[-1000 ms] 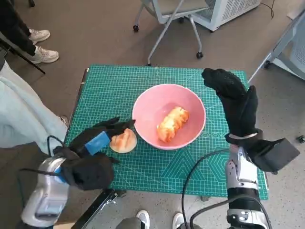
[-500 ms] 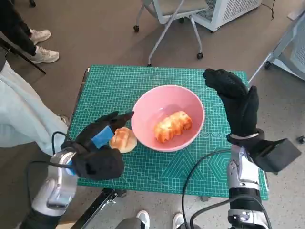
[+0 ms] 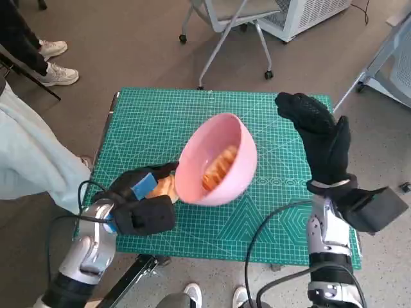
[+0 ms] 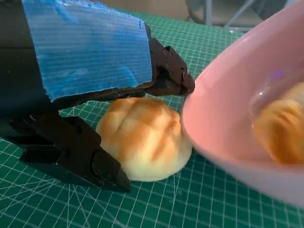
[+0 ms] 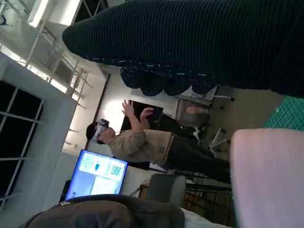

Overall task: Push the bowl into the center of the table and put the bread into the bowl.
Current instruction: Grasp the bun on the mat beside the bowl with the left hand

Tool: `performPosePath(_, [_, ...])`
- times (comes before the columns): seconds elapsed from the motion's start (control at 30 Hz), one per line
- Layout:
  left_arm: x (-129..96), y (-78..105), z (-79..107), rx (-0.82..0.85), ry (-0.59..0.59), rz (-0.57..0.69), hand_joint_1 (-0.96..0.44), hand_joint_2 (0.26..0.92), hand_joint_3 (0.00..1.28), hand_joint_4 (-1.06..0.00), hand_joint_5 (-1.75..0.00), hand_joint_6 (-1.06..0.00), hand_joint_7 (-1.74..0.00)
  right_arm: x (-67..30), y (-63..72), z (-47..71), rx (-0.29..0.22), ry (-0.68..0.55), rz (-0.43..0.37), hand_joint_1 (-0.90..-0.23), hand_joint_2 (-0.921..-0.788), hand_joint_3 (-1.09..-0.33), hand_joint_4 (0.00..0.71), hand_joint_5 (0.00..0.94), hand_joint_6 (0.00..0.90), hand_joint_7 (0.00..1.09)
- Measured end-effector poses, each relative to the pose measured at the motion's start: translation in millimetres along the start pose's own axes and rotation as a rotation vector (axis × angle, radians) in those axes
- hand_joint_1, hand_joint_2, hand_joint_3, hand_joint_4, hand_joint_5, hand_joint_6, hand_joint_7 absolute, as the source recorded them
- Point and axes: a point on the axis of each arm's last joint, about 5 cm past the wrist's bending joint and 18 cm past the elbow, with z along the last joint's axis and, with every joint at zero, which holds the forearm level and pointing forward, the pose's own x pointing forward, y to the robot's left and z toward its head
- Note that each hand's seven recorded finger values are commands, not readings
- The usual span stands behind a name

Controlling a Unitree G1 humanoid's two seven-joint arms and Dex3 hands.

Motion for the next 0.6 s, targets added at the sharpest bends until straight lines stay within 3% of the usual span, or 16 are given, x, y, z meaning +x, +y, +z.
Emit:
performPosePath(0.13, [0.0,0.0,-0.2,0.007,-0.005,0.023,0.36,0.914,0.09,-0.66,-1.2,-0.83,-0.14,-0.2,0.0,-0.4,0.001,0.002,0.0,-0.677,-0.921,-0.754,0.182,0.0,0.1,0.48])
performPosePath(0.17, [0.0,0.1,-0.1,0.008,-0.008,0.026,0.23,0.917,0.09,-0.68,-1.19,-0.72,-0.53,-0.2,0.0,-0.4,0.001,0.003,0.0,-0.676,-0.921,-0.754,0.182,0.0,0.1,0.48])
performPosePath(0.27, [-0.3,0.6,-0.3,0.012,-0.02,0.037,0.08,0.919,0.1,-0.69,-1.18,-0.59,-1.01,-0.2,0.1,-0.5,0.001,0.003,0.001,-0.676,-0.921,-0.754,0.182,0.0,0.1,0.48])
performPosePath(0.37, [-1.0,0.6,-1.1,0.009,-0.034,0.038,0.03,0.92,0.09,-0.71,-1.15,-0.57,-1.16,-0.1,0.2,-0.5,0.001,0.003,0.002,-0.676,-0.921,-0.754,0.182,0.0,0.101,0.48])
performPosePath(0.6, [-4.2,-1.4,-4.2,-0.02,-0.082,0.044,0.0,0.92,0.05,-0.76,-1.1,-0.6,-1.18,-0.2,0.5,-1.1,0.003,0.006,0.004,-0.681,-0.921,-0.753,0.182,0.001,0.102,0.48])
